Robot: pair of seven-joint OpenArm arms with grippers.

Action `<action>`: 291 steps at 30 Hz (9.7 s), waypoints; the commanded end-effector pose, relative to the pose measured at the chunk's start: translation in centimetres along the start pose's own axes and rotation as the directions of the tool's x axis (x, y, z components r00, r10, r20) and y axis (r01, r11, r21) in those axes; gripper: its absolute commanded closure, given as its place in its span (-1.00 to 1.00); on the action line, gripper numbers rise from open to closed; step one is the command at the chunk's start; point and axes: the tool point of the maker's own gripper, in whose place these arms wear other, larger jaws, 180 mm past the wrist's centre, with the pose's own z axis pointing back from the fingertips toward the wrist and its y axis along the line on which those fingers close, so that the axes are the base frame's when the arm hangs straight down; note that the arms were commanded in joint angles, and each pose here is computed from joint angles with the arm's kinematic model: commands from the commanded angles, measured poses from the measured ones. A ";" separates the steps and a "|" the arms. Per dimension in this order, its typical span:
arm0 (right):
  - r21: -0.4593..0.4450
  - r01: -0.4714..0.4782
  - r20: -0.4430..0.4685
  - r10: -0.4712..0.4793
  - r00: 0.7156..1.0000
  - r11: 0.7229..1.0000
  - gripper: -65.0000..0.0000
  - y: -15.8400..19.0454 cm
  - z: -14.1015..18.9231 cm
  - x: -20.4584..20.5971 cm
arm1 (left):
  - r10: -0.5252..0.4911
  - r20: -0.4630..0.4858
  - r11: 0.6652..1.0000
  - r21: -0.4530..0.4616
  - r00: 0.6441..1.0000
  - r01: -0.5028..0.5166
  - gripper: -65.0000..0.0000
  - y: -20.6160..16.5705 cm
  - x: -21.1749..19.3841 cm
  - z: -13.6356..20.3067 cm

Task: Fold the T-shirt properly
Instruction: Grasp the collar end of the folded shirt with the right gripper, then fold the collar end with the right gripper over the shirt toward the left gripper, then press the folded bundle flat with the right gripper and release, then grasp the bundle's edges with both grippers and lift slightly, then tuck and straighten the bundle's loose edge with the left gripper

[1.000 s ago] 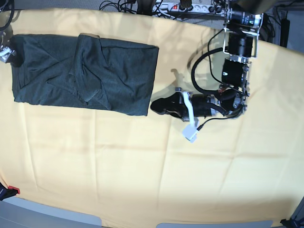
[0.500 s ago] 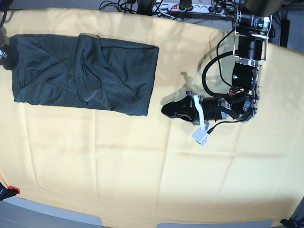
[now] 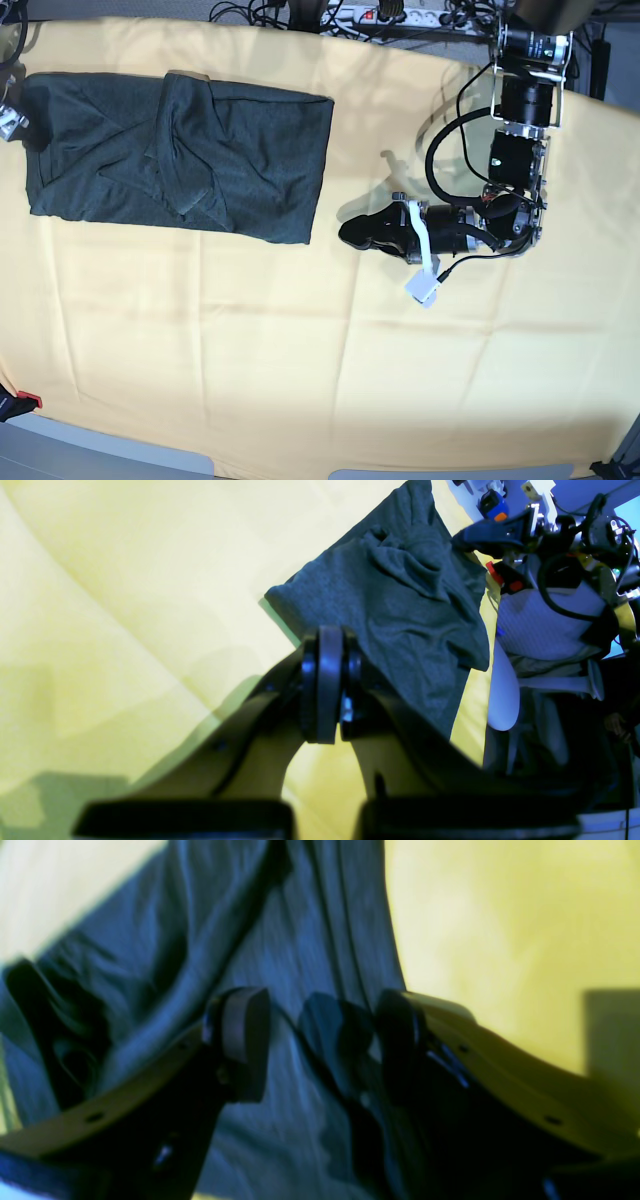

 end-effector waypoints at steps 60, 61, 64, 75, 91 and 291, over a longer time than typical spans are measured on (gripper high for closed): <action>0.372 0.134 -0.225 -0.051 0.973 0.919 0.04 8.7 -5.9 -5.6 | -0.040 0.055 0.999 -0.024 0.998 0.041 1.00 -0.7 2.4 0.4; 0.372 0.134 -0.225 -0.051 0.973 0.919 0.13 8.7 -5.9 -5.6 | -0.040 0.056 0.999 -0.024 0.998 0.041 1.00 -0.7 2.4 0.4; 0.372 0.133 -0.224 -0.050 0.973 0.919 0.68 8.8 -6.0 -5.5 | -0.040 0.056 0.999 -0.024 0.998 0.041 1.00 -0.7 2.4 0.4; 0.330 -0.028 -0.194 0.097 0.976 0.943 1.00 8.4 -4.8 -2.8 | -0.050 0.068 0.998 -0.023 0.996 0.052 1.00 -0.7 3.0 0.4; -0.040 -0.413 -0.054 0.411 0.910 0.910 1.00 5.6 -1.4 4.9 | -0.056 0.069 0.998 -0.022 0.996 0.057 1.00 -0.7 3.2 0.5; 0.453 -0.663 -0.060 0.762 0.644 0.596 1.00 22.2 -6.4 -5.9 | -0.716 -0.351 0.668 -0.094 0.603 0.738 1.00 -3.8 1.5 -11.2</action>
